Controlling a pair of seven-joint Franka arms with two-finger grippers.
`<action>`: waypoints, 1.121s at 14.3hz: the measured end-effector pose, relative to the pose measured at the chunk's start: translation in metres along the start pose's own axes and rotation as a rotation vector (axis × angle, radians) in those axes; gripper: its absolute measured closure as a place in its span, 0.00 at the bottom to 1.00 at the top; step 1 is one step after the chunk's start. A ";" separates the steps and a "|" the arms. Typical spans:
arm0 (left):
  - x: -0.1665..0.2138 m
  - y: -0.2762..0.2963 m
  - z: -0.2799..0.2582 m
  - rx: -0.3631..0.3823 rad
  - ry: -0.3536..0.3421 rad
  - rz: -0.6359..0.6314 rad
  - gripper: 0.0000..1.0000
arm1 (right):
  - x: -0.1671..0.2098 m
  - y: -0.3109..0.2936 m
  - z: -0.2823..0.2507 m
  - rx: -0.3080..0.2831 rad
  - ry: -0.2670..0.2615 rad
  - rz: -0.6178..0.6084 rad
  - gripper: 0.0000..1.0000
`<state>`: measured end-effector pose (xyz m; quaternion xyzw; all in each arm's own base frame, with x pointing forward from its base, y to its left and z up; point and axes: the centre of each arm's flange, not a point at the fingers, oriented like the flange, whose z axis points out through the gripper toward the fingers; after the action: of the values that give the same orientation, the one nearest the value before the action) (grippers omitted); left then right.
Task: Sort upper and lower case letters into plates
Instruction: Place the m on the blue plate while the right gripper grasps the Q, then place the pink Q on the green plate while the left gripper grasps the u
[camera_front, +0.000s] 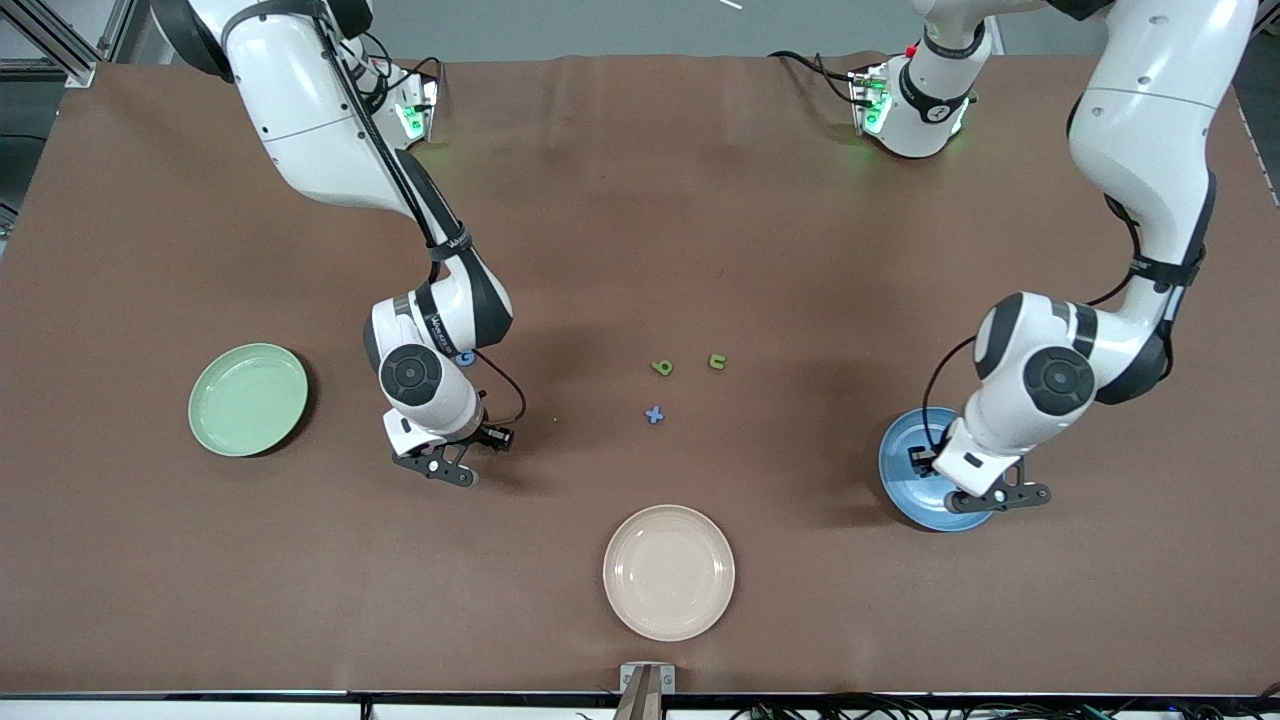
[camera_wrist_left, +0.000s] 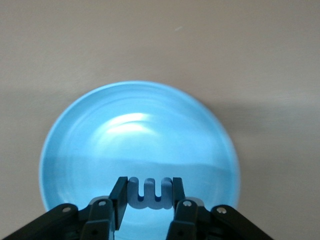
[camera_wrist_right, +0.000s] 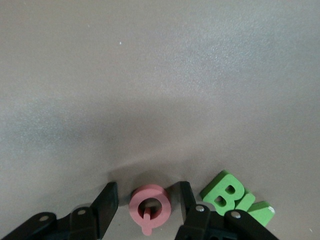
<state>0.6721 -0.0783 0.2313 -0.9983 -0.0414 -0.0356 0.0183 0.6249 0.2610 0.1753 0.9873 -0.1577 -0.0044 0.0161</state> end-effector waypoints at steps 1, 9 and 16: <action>0.000 -0.009 0.006 0.000 -0.009 -0.002 0.60 | -0.001 0.000 0.000 -0.003 -0.004 -0.001 0.47; -0.007 0.009 0.006 -0.010 -0.051 -0.014 0.07 | -0.002 0.001 -0.004 -0.010 -0.014 -0.004 0.64; -0.083 0.193 -0.044 -0.070 -0.132 -0.160 0.00 | -0.002 0.001 -0.021 -0.018 -0.029 -0.052 0.64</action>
<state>0.6032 -0.2791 0.2624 -0.9920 -0.1208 0.0276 -0.0223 0.6230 0.2617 0.1964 0.9908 -0.1321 -0.0203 0.0224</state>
